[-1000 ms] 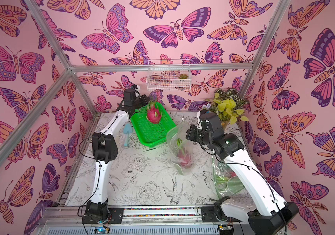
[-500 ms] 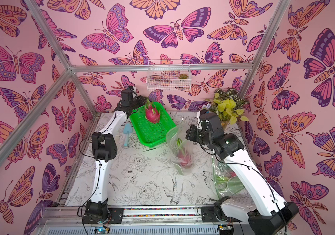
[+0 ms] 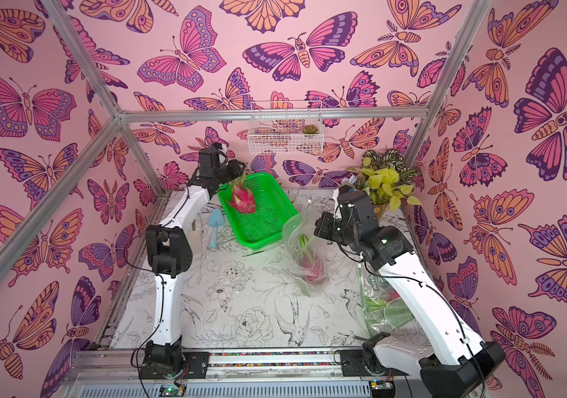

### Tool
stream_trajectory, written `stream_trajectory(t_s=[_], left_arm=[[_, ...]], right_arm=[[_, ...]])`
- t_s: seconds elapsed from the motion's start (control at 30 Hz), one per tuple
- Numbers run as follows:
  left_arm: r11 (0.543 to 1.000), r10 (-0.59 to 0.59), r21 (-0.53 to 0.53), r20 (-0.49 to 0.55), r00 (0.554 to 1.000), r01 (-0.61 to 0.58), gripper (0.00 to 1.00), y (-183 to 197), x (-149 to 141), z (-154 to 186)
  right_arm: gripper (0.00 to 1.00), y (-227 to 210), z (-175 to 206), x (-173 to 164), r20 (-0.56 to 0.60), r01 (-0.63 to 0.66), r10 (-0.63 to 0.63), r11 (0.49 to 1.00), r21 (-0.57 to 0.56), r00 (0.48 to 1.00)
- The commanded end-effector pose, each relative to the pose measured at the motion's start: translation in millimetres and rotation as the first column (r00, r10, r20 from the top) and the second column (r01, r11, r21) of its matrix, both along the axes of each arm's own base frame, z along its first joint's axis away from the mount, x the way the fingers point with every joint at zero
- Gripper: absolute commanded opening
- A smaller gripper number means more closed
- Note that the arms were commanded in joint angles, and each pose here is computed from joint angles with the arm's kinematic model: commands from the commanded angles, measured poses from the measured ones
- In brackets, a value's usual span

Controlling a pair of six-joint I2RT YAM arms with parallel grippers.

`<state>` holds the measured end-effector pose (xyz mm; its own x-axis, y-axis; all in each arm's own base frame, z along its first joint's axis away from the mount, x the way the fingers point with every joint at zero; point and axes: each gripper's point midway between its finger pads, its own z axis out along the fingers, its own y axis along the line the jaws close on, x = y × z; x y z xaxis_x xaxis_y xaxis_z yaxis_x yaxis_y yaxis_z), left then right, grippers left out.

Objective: Open the zip-top bag and take out the dragon fruit
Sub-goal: Place the dragon fruit in the basket, then adjust the zipper food storage bag at the center of the board.

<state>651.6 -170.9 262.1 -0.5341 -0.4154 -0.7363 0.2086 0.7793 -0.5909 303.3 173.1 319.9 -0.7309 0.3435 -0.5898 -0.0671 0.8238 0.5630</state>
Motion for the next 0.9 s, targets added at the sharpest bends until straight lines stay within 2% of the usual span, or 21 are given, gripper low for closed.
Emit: stream_trajectory(t_s=[0.0,0.23,0.47,0.7,0.87], left_arm=[[0.999,-0.039,0.001,0.091,0.995,0.039,0.33,2,-30,62],[0.998,-0.057,0.036,0.108,0.993,0.053,0.33,6,-75,100],[0.990,-0.100,0.118,0.149,0.984,0.083,0.31,0,-116,123],[0.971,-0.182,0.185,0.144,0.973,0.154,0.29,-29,-161,134],[0.953,-0.233,0.223,0.104,0.967,0.206,0.27,-52,-191,135]], right_arm=[[0.00,2,2,1,0.008,0.000,0.000,1.000,0.017,1.000],[0.00,2,0,0,0.006,-0.002,0.002,1.000,0.021,1.000],[0.00,4,-5,2,-0.004,-0.003,0.004,1.000,0.024,1.000],[0.00,4,-6,2,-0.006,-0.002,0.003,1.000,0.025,1.000],[0.00,6,-4,1,-0.002,-0.003,0.003,0.999,0.037,1.000]])
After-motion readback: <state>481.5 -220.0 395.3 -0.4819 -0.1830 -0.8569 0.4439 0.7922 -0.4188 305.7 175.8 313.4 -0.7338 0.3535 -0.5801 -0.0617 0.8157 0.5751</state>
